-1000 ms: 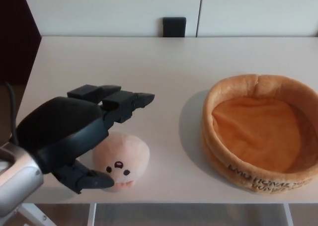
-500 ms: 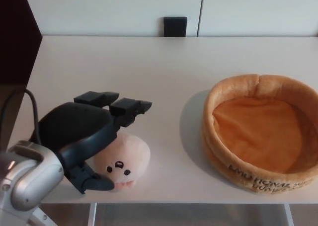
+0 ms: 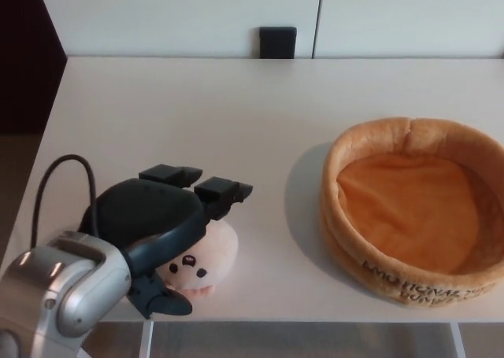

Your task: The robot walks towards a table in front, picks a dumpling toy with left hand and puts it in an orange round plate

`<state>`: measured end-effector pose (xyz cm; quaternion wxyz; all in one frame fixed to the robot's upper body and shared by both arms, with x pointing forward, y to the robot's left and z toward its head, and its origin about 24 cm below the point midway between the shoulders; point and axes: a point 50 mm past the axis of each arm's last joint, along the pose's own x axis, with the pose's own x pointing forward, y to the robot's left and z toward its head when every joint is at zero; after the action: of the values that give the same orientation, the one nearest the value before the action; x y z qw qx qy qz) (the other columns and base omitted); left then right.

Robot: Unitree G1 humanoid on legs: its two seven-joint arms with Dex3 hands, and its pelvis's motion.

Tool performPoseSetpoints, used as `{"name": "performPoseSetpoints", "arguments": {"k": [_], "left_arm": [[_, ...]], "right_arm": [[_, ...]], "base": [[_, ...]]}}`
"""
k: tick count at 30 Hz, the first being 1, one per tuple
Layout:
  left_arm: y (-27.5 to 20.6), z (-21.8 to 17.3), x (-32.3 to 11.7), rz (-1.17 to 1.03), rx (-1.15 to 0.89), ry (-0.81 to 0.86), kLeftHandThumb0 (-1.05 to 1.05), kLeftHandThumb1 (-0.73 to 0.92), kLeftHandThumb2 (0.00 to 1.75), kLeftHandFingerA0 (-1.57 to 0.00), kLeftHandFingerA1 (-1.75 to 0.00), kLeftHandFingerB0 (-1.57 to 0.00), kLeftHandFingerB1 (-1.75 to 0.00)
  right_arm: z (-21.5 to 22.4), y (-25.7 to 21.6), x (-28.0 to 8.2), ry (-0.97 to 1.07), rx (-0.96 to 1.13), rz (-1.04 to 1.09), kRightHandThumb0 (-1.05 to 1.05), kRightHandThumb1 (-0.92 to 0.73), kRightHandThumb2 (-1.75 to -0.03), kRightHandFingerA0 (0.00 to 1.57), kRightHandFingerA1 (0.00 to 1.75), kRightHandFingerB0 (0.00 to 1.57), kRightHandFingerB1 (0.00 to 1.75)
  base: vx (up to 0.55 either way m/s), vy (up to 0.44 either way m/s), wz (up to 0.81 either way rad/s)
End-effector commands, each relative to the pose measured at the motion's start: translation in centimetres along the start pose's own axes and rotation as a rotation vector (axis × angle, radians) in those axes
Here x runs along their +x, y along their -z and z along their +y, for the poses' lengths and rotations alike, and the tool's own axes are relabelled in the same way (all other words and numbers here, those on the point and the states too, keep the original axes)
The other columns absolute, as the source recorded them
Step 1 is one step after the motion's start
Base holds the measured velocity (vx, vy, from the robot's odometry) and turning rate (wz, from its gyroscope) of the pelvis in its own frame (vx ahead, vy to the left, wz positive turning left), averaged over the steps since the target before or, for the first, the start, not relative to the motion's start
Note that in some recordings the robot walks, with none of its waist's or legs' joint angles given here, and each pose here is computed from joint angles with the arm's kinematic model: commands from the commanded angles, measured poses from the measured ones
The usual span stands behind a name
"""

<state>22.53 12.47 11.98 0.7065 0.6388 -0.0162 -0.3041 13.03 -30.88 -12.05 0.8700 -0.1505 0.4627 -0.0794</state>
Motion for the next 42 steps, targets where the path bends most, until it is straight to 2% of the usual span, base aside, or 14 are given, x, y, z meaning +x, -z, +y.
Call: {"name": "performPoseSetpoints", "arguments": {"k": [1,17,20,25,31,32,33,34,35,36,37,38,41,42], "left_arm": [[0.5,0.0,1.1,0.063,0.037,-0.004,-0.37,0.37,0.52,-0.01,-0.25,-0.05,-0.27],[1.2,-0.6,3.0,0.119,0.052,-0.079,-0.24,0.40,0.54,-0.05,-0.27,-0.07,-0.28],[1.4,-0.9,3.1,0.116,0.068,-0.063,0.06,0.50,0.54,-0.12,-0.31,-0.07,-0.28],[1.3,-1.2,3.1,0.112,0.089,-0.012,0.04,0.48,0.55,-0.11,-0.30,-0.06,-0.27],[1.2,-2.2,3.6,0.123,0.111,0.056,-0.11,0.41,0.56,-0.14,-0.35,-0.09,-0.21],[1.2,-2.2,3.6,0.124,0.103,0.065,-0.16,0.36,0.85,0.00,-0.46,0.00,-0.49],[1.2,-2.2,3.7,0.124,0.099,0.070,-0.16,0.36,0.85,0.00,-0.46,0.00,-0.49],[1.3,-2.4,3.8,0.122,0.097,0.077,-0.31,0.39,0.56,-0.22,-0.39,-0.08,-0.32],[1.3,-2.5,3.8,0.120,0.097,0.082,-0.31,0.39,0.56,-0.22,-0.39,-0.08,-0.32],[1.3,-2.7,3.9,0.112,0.098,0.086,-0.14,0.30,0.80,-0.60,-0.82,-0.09,-0.47],[1.4,-2.9,4.0,0.103,0.098,0.089,-0.14,0.30,0.80,-0.60,-0.82,-0.09,-0.47],[1.4,-3.1,4.1,0.088,0.098,0.082,-0.13,0.56,0.57,-0.79,-1.14,-0.60,-0.40],[1.5,-3.4,4.2,0.070,0.099,0.070,-0.18,0.57,0.57,-0.83,-1.02,-0.69,-0.43],[1.5,-3.4,4.4,0.081,0.097,0.079,-0.26,0.51,0.55,-0.84,-0.70,-0.81,-0.53]], "right_arm": [[-0.2,-0.1,0.0,0.006,0.008,0.006,-0.06,-0.51,-0.55,0.52,0.46,0.32,0.31],[-0.3,-0.3,0.1,0.001,0.015,0.000,-0.04,-0.52,-0.55,0.59,0.46,0.32,0.31],[-0.2,-0.4,0.1,-0.002,0.011,-0.004,-0.03,-0.53,-0.55,0.55,0.46,0.32,0.31],[-0.2,-0.5,0.2,0.002,0.019,-0.008,-0.06,-0.50,-0.55,0.48,0.43,0.33,0.31],[-0.2,-0.9,0.3,-0.001,-0.006,-0.014,-0.08,-0.51,-0.55,0.60,0.49,0.32,0.32],[-0.2,-0.9,0.3,-0.002,-0.002,-0.015,-0.07,-0.52,-0.56,0.58,0.48,0.32,0.32],[-0.3,-0.9,0.3,-0.002,0.003,-0.016,-0.07,-0.52,-0.56,0.58,0.48,0.32,0.32],[-0.3,-0.9,0.3,-0.001,-0.001,-0.014,-0.08,-0.51,-0.55,0.51,0.44,0.32,0.32],[-0.2,-0.9,0.3,0.001,-0.004,-0.013,-0.08,-0.51,-0.55,0.51,0.44,0.32,0.32],[-0.2,-1.0,0.3,0.000,0.001,-0.011,-0.05,-0.51,-0.56,0.59,0.48,0.32,0.32],[-0.2,-1.1,0.4,-0.003,0.009,-0.009,-0.05,-0.51,-0.56,0.59,0.48,0.32,0.32],[-0.2,-1.2,0.4,-0.002,0.021,-0.011,-0.03,-0.51,-0.55,0.56,0.47,0.32,0.32],[-0.2,-1.3,0.4,-0.001,0.030,-0.015,-0.05,-0.51,-0.55,0.56,0.46,0.32,0.31],[-0.2,-1.3,0.4,-0.001,0.027,-0.015,-0.05,-0.51,-0.55,0.59,0.46,0.32,0.31]], "base": [[0.00,0.000,0.00],[0.00,0.000,0.00],[0.00,0.000,0.00],[0.00,0.000,0.00],[0.00,0.000,0.00],[0.00,0.000,0.00],[0.00,0.000,0.00],[0.00,0.000,0.00],[0.00,0.000,0.00],[0.00,0.000,0.00],[0.00,0.000,0.00],[0.00,0.000,0.00],[0.00,0.000,0.00],[0.00,0.000,0.00]]}}
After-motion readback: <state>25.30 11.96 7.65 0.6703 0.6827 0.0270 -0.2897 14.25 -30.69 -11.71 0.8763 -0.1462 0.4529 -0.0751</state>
